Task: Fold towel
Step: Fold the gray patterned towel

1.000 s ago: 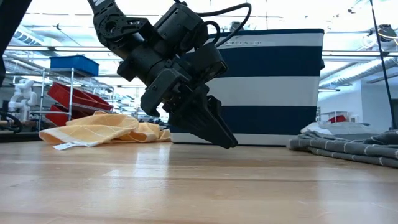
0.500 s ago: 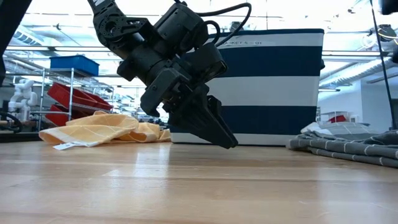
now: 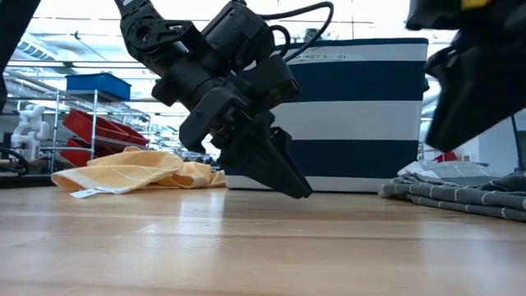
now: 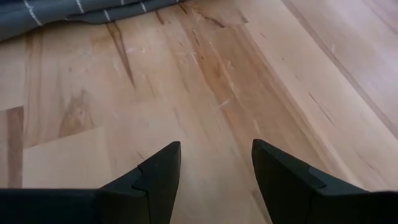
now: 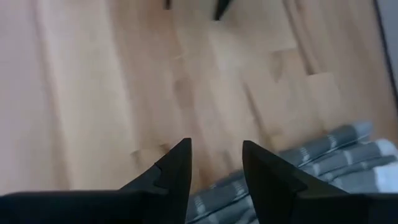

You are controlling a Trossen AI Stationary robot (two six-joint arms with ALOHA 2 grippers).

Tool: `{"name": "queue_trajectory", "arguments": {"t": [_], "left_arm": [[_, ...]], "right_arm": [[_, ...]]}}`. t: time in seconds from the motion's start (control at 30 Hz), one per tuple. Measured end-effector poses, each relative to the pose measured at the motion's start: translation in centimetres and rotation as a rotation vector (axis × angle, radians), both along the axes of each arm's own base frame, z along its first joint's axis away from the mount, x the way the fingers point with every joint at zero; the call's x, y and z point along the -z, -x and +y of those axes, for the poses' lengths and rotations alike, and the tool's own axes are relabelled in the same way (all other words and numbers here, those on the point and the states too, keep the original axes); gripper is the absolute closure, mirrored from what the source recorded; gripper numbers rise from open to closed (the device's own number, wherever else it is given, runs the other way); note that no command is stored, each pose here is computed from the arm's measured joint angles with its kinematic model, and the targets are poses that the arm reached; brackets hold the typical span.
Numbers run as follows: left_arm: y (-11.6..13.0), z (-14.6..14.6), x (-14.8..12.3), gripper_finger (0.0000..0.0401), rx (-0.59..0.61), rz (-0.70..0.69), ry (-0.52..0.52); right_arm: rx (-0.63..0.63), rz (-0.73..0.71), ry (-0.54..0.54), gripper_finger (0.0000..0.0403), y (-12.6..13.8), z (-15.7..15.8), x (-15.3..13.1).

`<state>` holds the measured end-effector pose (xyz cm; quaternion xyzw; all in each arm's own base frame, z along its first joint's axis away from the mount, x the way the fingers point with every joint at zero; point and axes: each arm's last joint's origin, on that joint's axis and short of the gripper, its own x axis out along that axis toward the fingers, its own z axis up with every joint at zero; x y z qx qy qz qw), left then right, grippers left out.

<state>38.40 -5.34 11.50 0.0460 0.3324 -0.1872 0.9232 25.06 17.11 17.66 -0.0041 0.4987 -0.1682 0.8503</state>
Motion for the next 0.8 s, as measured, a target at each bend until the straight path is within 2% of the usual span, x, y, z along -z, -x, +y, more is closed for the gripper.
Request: {"name": "queue_trajectory", "arguments": {"t": [0.27,0.47,0.8], "left_arm": [[0.3,-0.4,0.3,0.0197,0.014,0.038,-0.004],[0.4,-0.5,0.3,0.0197,0.015,0.045,-0.005],[0.4,-0.5,0.3,0.0197,0.015,0.045,-0.005]], "right_arm": [[0.041,0.063,0.042,0.0273,0.1,-2.6,2.1],[0.026,0.089,-0.016,0.0273,0.3,-3.5,3.6],[0.036,0.213,-0.029,0.0273,1.6,-4.0,4.4]]}}
